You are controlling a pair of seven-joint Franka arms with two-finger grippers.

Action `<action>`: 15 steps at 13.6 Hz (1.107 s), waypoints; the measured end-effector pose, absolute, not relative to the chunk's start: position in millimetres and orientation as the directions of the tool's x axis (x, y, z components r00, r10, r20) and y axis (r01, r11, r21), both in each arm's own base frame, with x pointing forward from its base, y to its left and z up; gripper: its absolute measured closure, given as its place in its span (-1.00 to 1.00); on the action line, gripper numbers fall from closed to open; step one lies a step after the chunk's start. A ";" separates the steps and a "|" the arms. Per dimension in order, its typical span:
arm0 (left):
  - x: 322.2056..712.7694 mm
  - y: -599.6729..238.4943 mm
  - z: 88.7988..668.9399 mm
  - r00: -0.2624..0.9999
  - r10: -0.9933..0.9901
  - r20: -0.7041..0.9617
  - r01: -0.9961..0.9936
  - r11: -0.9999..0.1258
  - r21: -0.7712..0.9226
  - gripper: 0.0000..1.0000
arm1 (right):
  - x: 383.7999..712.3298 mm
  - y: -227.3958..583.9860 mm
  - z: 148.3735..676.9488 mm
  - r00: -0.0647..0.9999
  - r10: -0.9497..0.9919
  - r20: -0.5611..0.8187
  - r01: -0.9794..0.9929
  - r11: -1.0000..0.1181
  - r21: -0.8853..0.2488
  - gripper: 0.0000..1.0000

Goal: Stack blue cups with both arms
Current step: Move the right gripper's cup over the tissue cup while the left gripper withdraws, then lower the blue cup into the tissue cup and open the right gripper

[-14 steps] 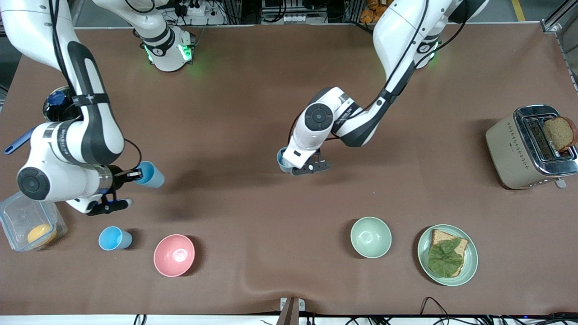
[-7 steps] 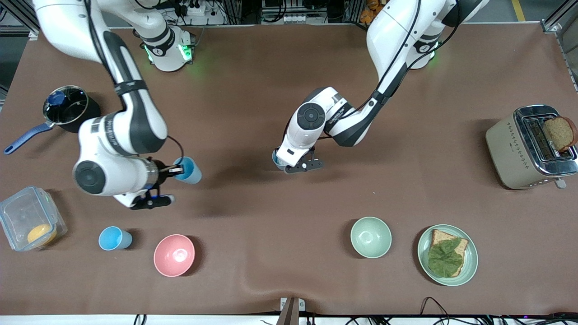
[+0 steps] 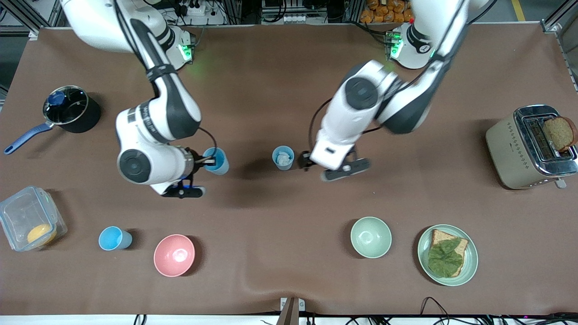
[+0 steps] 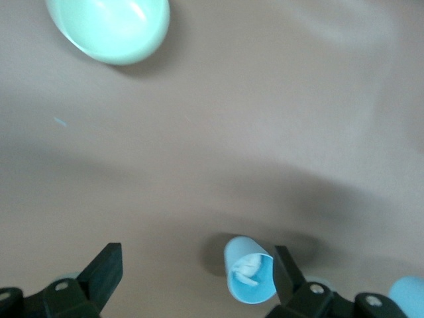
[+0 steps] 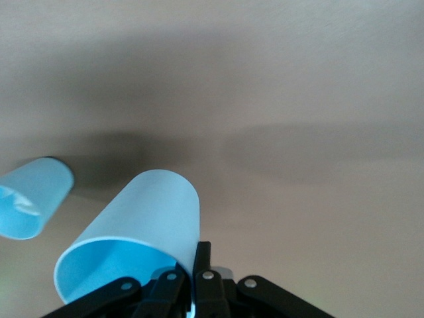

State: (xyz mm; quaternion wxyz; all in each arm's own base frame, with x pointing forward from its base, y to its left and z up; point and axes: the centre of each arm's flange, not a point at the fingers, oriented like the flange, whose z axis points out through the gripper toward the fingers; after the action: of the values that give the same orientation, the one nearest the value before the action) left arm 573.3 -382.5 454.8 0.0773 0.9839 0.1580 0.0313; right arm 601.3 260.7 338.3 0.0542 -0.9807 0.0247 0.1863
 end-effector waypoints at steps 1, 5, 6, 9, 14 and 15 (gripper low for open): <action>580.6 -350.1 481.7 0.952 0.301 0.055 0.291 -0.945 0.148 -1.00 | 595.3 275.4 338.4 0.925 -0.046 -0.378 -0.091 -0.991 -0.100 0.93; 598.2 -209.2 550.4 0.962 0.265 0.059 0.262 -0.963 0.063 -1.00 | 574.2 334.5 330.9 0.918 -0.114 -0.380 -0.167 -0.980 -0.109 0.93; 598.3 -180.0 562.5 0.965 0.256 0.058 0.253 -0.966 0.049 -1.00 | 568.9 350.3 327.3 0.920 -0.132 -0.368 -0.183 -0.978 -0.105 0.93; 593.0 -112.8 585.6 0.976 0.215 0.038 0.215 -0.977 0.014 -1.00 | 558.8 385.8 317.0 0.927 -0.162 -0.338 -0.207 -0.973 -0.103 0.93; 579.7 -89.1 606.9 0.984 0.177 0.021 0.177 -0.984 -0.003 -1.00 | 551.9 415.9 319.8 0.925 -0.176 -0.337 -0.231 -0.964 -0.133 0.93; 578.1 -89.4 608.6 0.984 0.177 0.018 0.177 -0.984 -0.005 -1.00 | 549.5 421.7 320.2 0.927 -0.173 -0.333 -0.231 -0.962 -0.144 0.93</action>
State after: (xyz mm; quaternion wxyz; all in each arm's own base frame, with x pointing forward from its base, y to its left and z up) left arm 578.1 -89.4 608.6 -0.0034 0.9960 0.0888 0.0086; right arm 549.5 421.7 320.2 0.0904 -0.9774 0.1031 0.1609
